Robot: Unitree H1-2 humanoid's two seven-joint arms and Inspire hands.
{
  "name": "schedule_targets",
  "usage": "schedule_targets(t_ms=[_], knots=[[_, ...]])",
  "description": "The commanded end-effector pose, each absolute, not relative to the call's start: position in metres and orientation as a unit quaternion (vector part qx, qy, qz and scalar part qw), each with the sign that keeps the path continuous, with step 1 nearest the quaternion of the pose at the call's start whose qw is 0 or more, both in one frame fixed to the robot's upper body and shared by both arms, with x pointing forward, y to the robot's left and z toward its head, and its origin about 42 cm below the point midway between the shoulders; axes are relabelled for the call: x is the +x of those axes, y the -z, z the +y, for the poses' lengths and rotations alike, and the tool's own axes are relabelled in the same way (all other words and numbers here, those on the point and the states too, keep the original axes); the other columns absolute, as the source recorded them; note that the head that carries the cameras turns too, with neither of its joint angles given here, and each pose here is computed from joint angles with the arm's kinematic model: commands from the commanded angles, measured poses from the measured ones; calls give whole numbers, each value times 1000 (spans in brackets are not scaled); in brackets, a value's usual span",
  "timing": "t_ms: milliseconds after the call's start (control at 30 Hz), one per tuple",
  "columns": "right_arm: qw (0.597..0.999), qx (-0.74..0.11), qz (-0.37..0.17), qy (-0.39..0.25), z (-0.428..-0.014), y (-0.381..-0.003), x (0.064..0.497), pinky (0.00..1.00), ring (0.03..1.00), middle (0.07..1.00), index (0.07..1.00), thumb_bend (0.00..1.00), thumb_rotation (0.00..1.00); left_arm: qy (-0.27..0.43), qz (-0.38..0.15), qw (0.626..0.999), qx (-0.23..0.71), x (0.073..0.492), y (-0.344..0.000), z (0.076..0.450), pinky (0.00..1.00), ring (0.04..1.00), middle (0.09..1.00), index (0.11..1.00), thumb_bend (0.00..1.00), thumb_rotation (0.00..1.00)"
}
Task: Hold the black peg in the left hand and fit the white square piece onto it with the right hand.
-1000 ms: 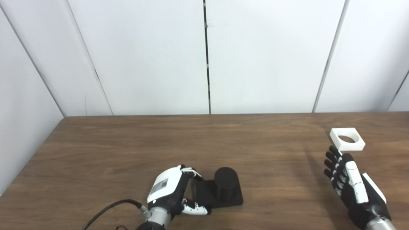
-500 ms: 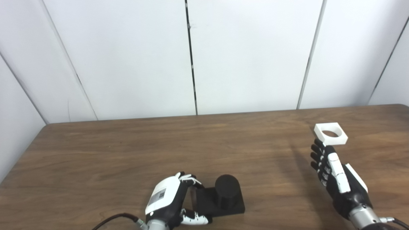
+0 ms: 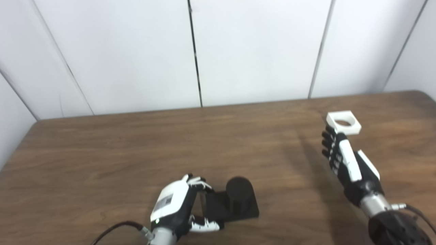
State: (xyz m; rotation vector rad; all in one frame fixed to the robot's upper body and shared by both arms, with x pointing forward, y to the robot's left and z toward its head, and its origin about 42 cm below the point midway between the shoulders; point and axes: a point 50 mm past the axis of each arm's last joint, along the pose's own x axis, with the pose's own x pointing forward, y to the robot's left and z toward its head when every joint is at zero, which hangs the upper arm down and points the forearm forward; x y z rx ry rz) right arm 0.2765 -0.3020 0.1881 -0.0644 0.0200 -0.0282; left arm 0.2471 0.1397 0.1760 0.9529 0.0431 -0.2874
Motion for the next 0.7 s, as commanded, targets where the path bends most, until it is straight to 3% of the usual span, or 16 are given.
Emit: schedule_targets(t_ms=[0,667], knots=[[999,-29,-25,11,-298,-205,283,1000,1000,993,1000,599,1000,126,23,879,459,243,-174,144,999,1000,898,490,504,62],[999,-29,-29,17,-296,-195,278,1000,1000,975,1000,575,995,122,30,876,465,239,-155,155,1000,991,887,491,503,64]])
